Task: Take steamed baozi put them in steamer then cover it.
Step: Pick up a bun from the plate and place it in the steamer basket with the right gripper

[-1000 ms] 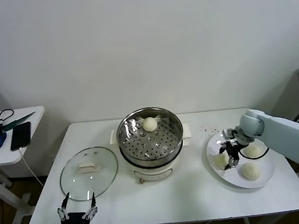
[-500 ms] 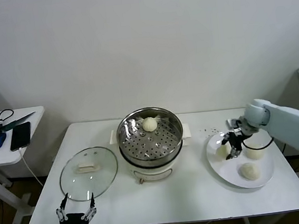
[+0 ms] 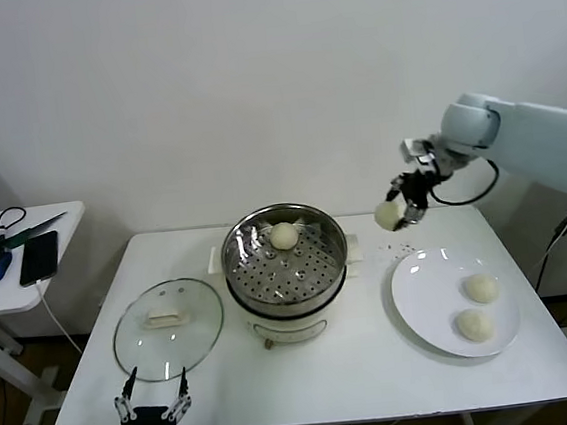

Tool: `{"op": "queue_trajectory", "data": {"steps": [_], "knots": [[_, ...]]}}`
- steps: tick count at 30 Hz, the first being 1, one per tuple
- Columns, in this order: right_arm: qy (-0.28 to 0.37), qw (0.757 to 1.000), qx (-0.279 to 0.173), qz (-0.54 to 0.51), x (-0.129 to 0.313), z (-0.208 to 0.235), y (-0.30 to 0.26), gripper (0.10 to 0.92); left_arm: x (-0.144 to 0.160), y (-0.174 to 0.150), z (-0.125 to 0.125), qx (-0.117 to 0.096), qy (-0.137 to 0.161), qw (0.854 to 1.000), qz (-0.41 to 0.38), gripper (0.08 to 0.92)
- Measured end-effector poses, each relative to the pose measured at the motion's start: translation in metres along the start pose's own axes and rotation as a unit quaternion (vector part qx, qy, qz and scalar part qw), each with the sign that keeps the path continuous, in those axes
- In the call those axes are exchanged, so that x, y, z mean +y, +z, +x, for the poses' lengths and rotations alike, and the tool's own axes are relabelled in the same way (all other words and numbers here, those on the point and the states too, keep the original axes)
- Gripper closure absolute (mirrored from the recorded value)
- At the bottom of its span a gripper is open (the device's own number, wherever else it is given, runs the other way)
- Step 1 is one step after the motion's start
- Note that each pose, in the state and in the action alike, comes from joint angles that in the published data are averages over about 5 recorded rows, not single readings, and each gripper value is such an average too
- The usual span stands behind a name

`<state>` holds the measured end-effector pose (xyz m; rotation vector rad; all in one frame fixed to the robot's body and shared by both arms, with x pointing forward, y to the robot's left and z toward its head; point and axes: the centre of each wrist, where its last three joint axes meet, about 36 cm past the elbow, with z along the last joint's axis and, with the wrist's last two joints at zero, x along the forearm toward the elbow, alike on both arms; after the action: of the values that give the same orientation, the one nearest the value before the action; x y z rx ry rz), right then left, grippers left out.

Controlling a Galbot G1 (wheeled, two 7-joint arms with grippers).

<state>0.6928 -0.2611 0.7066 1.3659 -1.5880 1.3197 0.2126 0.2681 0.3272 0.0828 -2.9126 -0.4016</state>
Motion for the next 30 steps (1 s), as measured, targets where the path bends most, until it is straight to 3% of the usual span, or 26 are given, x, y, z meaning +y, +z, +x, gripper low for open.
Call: {"op": "queue_trajectory", "data": {"steps": [8,16,30], "knots": [[0.000,1.000,-0.012,0.026,-0.013,-0.018,-0.093,0.352,0.004,-0.004,0.004,-0.008,0.002,1.000,-0.003,0.177],[-0.015,0.999,-0.006,0.050,-0.010,-0.068,-0.163,0.350,0.004,-0.007,0.004,-0.014,0.003,1.000,-0.004,0.177],[-0.051,0.996,0.007,0.074,0.008,-0.159,-0.216,0.344,0.003,-0.010,-0.002,-0.022,0.000,1.000,-0.007,0.177]]}}
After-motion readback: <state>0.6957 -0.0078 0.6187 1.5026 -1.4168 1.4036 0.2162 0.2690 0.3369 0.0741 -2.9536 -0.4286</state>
